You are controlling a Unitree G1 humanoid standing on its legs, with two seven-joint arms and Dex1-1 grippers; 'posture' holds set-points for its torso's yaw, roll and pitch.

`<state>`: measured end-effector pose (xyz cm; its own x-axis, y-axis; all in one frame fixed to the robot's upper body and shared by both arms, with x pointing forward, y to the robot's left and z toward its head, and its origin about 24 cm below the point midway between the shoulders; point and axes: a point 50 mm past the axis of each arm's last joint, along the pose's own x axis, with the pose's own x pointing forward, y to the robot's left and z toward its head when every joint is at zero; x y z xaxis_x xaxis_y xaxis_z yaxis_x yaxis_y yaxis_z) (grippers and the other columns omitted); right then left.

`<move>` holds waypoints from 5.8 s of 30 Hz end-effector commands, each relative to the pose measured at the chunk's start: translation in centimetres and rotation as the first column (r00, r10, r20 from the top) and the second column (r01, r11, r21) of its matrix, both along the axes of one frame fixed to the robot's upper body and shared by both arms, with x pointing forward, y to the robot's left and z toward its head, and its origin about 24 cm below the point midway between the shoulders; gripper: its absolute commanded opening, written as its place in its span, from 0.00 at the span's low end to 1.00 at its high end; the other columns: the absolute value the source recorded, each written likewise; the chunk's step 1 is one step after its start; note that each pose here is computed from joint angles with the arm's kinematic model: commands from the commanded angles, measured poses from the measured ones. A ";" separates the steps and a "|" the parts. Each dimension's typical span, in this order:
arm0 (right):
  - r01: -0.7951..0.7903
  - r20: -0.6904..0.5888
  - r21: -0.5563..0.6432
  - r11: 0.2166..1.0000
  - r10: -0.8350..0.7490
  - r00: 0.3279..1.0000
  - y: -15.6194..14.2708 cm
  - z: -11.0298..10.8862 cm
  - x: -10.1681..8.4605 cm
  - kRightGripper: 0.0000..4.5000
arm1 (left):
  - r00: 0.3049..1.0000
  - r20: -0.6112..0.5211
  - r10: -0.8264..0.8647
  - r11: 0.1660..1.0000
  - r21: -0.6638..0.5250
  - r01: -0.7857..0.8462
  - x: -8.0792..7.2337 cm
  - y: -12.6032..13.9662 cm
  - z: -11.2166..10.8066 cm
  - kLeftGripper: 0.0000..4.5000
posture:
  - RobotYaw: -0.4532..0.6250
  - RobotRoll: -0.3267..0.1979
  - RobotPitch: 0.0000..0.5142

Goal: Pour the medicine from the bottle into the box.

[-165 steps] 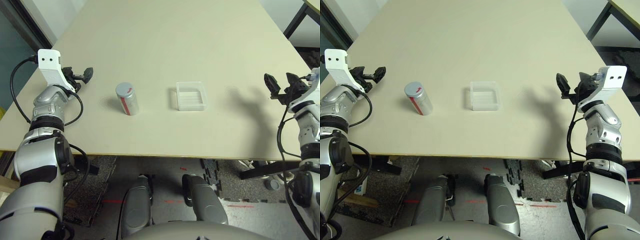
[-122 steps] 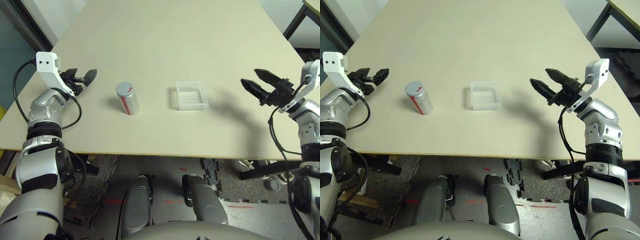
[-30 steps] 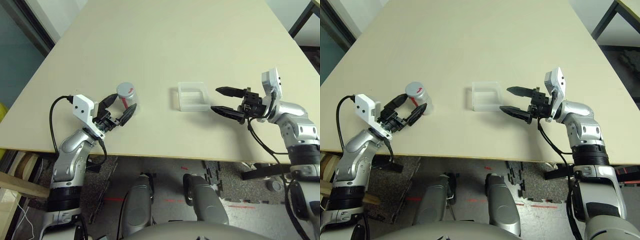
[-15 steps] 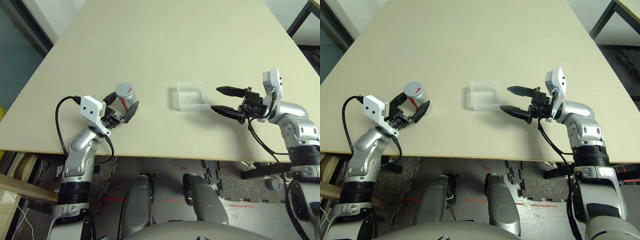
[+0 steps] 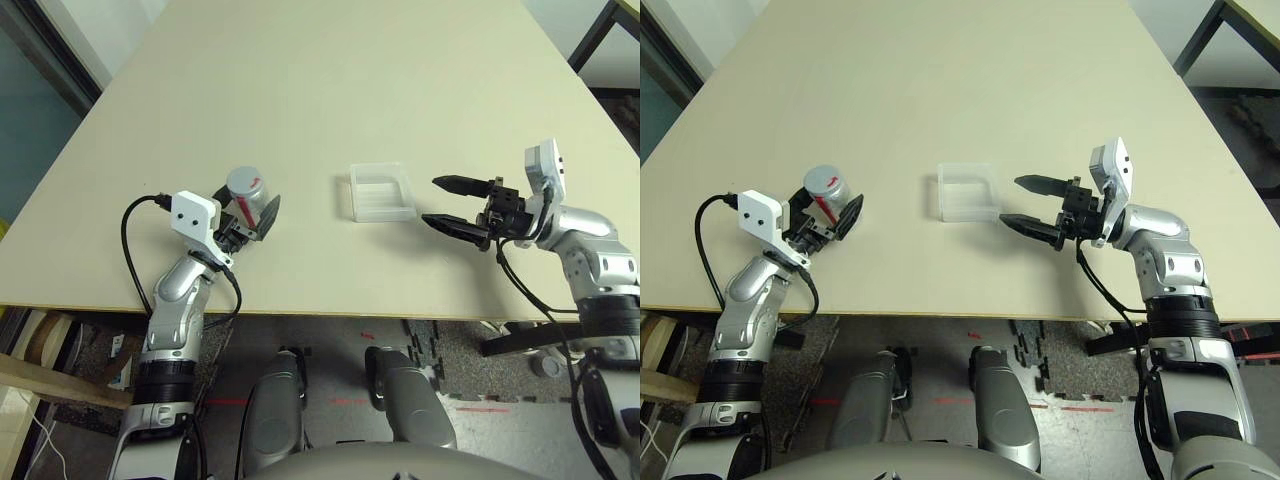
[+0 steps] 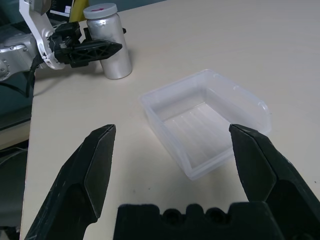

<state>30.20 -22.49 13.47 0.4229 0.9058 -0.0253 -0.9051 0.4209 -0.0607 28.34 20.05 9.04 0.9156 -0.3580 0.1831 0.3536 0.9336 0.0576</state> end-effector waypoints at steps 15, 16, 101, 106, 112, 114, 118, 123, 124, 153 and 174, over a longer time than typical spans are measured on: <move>0.008 0.009 0.014 1.000 -0.008 1.000 0.0 -0.1 -0.3 1.00 | 0.999 -0.031 0.030 0.999 -0.024 -0.031 0.3 -1.5 -0.8 1.00 | 0.31 0.62 0.37; 0.008 0.009 0.014 1.000 -0.008 1.000 0.1 -0.1 -0.3 1.00 | 0.999 -0.031 0.032 0.999 -0.025 -0.033 0.3 -1.5 -0.8 1.00 | 0.31 0.62 0.37; -0.237 0.086 0.022 0.971 0.235 0.968 5.1 5.6 1.1 1.00 | 0.932 -0.032 -0.361 0.932 -0.003 0.361 3.8 -5.0 3.1 0.58 | 0.28 0.62 0.30; -0.282 0.090 0.014 0.959 0.280 0.956 6.8 6.2 1.2 1.00 | 0.925 -0.020 -0.379 0.925 0.007 0.380 4.4 -5.6 3.2 0.58 | 0.27 0.62 0.30; -0.279 0.096 -0.018 0.960 0.279 0.955 8.8 6.1 2.2 1.00 | 0.912 -0.009 -0.409 0.912 0.013 0.409 4.7 -6.4 3.4 0.58 | 0.27 0.62 0.30; -0.276 0.097 -0.017 0.961 0.277 0.956 9.4 6.0 2.6 1.00 | 0.908 -0.009 -0.419 0.908 0.016 0.419 4.7 -6.6 3.4 0.58 | 0.27 0.62 0.30; -0.254 0.100 -0.027 0.967 0.255 0.962 10.3 5.7 3.5 1.00 | 0.902 -0.012 -0.432 0.901 0.022 0.433 4.7 -6.8 3.4 0.58 | 0.27 0.62 0.31; -0.206 0.117 -0.022 0.978 0.207 0.971 11.8 5.7 4.7 1.00 | 0.894 -0.024 -0.447 0.893 0.037 0.448 4.8 -7.0 3.6 0.58 | 0.27 0.62 0.31; -0.203 0.119 -0.021 0.979 0.204 0.972 12.0 5.7 4.8 1.00 | 0.893 -0.026 -0.450 0.892 0.039 0.451 4.9 -7.0 3.7 0.58 | 0.27 0.62 0.32; -0.176 0.171 -0.013 0.984 0.176 0.969 13.4 6.7 6.7 1.00 | 0.849 -0.044 -0.526 0.846 0.071 0.528 7.5 -9.3 4.8 0.58 | 0.23 0.62 0.33; -0.138 0.176 -0.018 0.990 0.139 0.974 12.2 7.2 6.8 1.00 | 0.808 -0.025 -0.588 0.802 0.105 0.587 8.1 -11.0 5.2 0.58 | 0.21 0.62 0.32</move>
